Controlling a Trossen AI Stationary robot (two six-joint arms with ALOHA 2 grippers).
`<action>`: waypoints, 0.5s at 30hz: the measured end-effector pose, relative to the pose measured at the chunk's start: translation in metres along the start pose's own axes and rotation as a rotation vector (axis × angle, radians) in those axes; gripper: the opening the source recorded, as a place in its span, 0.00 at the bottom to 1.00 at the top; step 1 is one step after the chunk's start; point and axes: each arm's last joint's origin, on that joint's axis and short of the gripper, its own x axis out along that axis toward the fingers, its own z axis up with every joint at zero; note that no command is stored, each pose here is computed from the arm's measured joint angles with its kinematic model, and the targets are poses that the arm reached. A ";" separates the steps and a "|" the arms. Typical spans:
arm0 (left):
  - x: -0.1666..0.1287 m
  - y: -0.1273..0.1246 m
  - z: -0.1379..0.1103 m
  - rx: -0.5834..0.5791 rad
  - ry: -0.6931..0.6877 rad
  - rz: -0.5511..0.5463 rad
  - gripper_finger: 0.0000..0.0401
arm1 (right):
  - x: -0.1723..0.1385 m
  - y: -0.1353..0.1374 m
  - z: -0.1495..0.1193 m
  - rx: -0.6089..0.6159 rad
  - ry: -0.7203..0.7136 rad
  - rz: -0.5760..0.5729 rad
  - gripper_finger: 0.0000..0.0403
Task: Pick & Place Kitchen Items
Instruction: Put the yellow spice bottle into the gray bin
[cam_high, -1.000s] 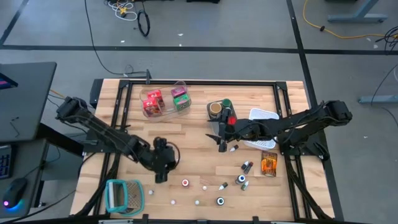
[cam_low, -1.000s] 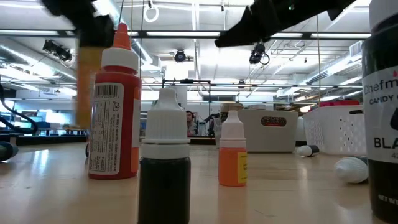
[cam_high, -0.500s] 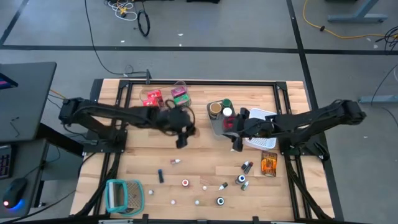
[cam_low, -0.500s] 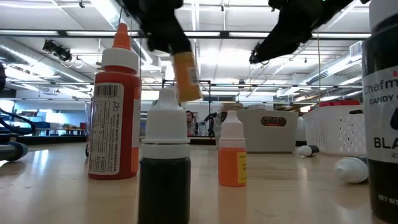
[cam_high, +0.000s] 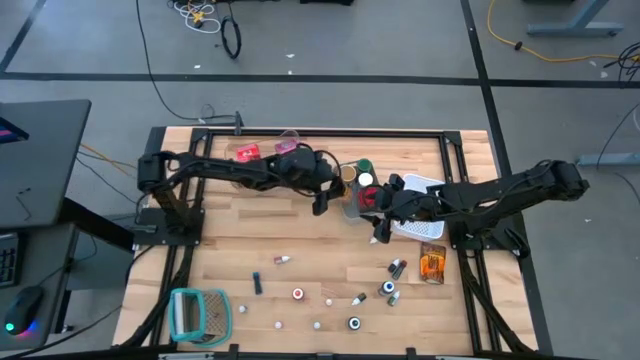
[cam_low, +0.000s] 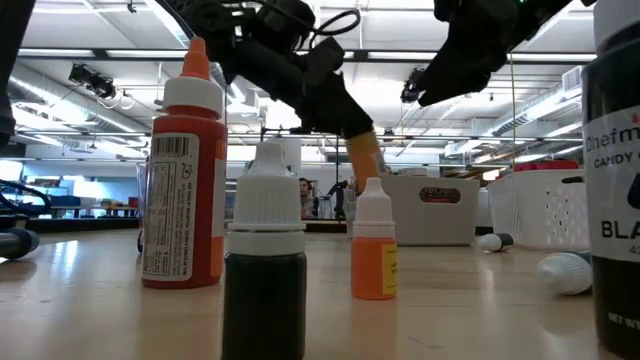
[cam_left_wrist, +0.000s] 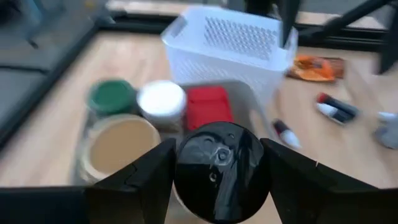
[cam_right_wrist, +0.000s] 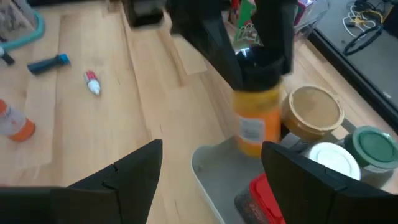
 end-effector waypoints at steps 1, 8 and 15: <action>0.002 0.003 -0.001 0.001 -0.007 0.001 0.58 | 0.001 0.000 0.000 0.012 0.001 -0.001 0.70; 0.007 0.020 -0.008 0.052 0.018 0.053 0.57 | 0.007 0.001 -0.003 0.058 0.014 -0.015 0.70; 0.004 0.035 -0.010 0.061 0.038 0.126 0.61 | 0.017 0.000 -0.022 0.077 0.016 -0.028 0.70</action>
